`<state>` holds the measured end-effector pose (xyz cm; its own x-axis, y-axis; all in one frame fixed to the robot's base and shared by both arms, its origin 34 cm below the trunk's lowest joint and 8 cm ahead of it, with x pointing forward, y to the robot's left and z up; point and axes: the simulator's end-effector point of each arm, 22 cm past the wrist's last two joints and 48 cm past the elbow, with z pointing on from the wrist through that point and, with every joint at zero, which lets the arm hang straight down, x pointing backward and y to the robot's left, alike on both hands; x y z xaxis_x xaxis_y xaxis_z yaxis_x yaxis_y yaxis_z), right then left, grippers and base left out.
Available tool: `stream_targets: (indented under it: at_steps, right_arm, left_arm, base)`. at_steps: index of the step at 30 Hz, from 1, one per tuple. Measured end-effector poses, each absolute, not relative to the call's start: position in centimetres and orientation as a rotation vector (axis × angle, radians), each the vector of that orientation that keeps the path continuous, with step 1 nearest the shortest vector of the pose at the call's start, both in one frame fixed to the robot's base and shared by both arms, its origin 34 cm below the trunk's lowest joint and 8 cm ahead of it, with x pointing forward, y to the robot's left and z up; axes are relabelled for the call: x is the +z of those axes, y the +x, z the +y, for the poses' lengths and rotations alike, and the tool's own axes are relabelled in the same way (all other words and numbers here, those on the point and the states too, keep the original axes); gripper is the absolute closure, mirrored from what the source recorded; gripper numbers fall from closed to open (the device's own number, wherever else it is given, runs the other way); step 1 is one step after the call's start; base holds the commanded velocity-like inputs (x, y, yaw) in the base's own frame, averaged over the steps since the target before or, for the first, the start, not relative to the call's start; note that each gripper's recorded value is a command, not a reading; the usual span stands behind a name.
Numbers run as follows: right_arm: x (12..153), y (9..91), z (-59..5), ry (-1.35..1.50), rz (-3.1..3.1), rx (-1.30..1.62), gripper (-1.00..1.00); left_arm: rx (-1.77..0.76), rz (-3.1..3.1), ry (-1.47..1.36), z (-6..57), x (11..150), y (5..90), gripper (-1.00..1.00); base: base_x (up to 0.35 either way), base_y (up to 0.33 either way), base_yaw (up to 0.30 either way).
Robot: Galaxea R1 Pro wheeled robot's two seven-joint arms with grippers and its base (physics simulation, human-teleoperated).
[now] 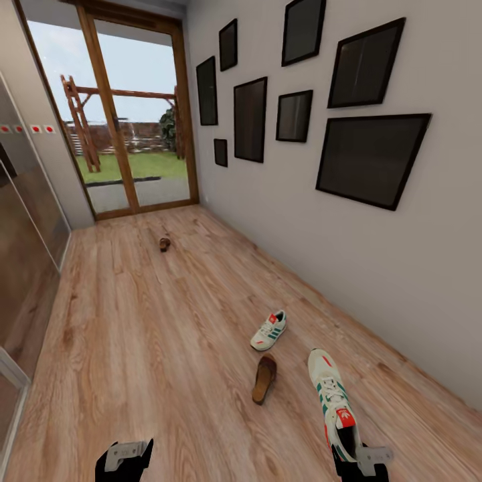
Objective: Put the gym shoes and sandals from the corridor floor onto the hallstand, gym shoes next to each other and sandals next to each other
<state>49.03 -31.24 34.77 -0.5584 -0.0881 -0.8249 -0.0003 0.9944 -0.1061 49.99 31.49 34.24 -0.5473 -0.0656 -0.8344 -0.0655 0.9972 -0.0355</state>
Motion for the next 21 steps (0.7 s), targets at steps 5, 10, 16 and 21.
stream_targets:
  at_steps: [5, 10, 16, 21]
  right_arm:
    - [34.78, 49.04, -31.24, -0.059, 2.16, -0.115, 1.0]
    - [34.81, 49.07, -31.21, -0.057, 2.16, -0.115, 1.0]
    - [34.93, 49.13, -31.22, -0.056, 2.157, -0.115, 1.0]
    - [35.07, 49.21, -31.22, -0.056, 2.154, -0.115, 1.0]
  left_arm:
    - [-0.001, 2.151, -0.091, 31.44, 34.24, 50.0, -1.0]
    - [0.0, 2.15, -0.091, 31.48, 34.29, 50.04, -1.0]
    - [0.0, 2.145, -0.091, 31.5, 34.48, 50.16, -1.0]
    - [0.0, 2.142, -0.091, 31.49, 34.61, 50.24, -1.0]
  base:
    - [0.168, 0.049, 0.0]
    - [0.049, 0.007, -0.121]
    - [0.002, 0.0, -0.238]
    - [0.0, 0.0, -0.257]
